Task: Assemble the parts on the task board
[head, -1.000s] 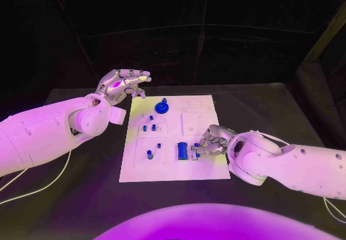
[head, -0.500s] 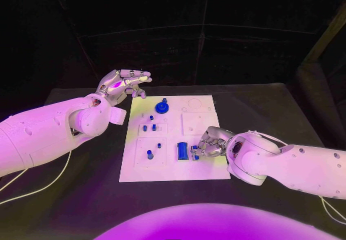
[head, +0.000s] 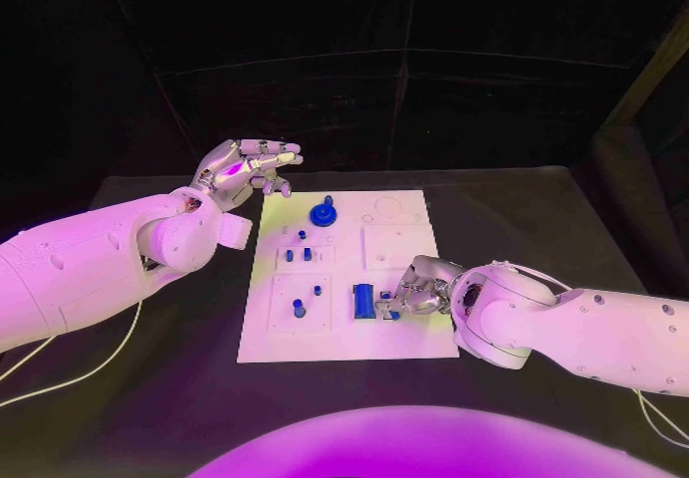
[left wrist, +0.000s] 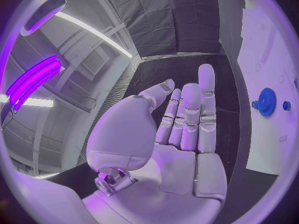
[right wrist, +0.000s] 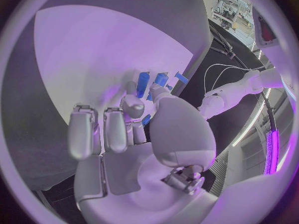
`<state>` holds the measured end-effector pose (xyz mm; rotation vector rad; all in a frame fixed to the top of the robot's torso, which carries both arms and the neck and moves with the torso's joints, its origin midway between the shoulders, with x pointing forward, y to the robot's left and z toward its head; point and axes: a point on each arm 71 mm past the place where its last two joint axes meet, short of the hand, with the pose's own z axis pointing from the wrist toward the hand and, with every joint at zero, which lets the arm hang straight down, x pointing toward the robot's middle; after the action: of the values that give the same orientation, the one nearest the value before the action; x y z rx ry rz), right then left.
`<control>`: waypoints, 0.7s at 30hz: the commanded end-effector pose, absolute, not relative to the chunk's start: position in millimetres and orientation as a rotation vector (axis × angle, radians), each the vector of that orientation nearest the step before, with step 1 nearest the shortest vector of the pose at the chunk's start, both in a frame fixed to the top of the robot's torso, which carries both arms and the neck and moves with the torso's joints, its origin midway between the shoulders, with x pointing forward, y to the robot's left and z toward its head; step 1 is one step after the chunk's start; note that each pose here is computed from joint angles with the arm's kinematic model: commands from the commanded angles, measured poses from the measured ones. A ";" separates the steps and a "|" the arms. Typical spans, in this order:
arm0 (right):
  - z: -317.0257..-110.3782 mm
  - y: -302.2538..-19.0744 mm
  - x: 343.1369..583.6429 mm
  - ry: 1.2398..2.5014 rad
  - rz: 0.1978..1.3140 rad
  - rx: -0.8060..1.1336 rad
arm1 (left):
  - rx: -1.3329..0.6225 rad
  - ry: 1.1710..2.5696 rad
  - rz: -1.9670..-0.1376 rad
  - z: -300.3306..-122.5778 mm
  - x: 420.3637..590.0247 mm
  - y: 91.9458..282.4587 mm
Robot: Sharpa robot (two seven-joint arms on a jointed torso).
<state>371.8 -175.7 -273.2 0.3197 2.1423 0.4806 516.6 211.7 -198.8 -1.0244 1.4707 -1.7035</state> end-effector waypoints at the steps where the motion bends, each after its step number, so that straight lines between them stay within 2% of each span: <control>1: -272.4 -175.5 372.4 2.131 0.483 0.333 | -1.017 1.471 -1.718 -197.2 516.3 210.8; 21: -267.9 -178.0 366.4 2.132 0.538 0.323 | -1.019 1.472 -1.714 -197.6 516.6 211.0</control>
<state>367.9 -181.0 -269.3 0.3351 2.1267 0.5010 516.7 211.9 -199.0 -1.0254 1.4725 -1.7017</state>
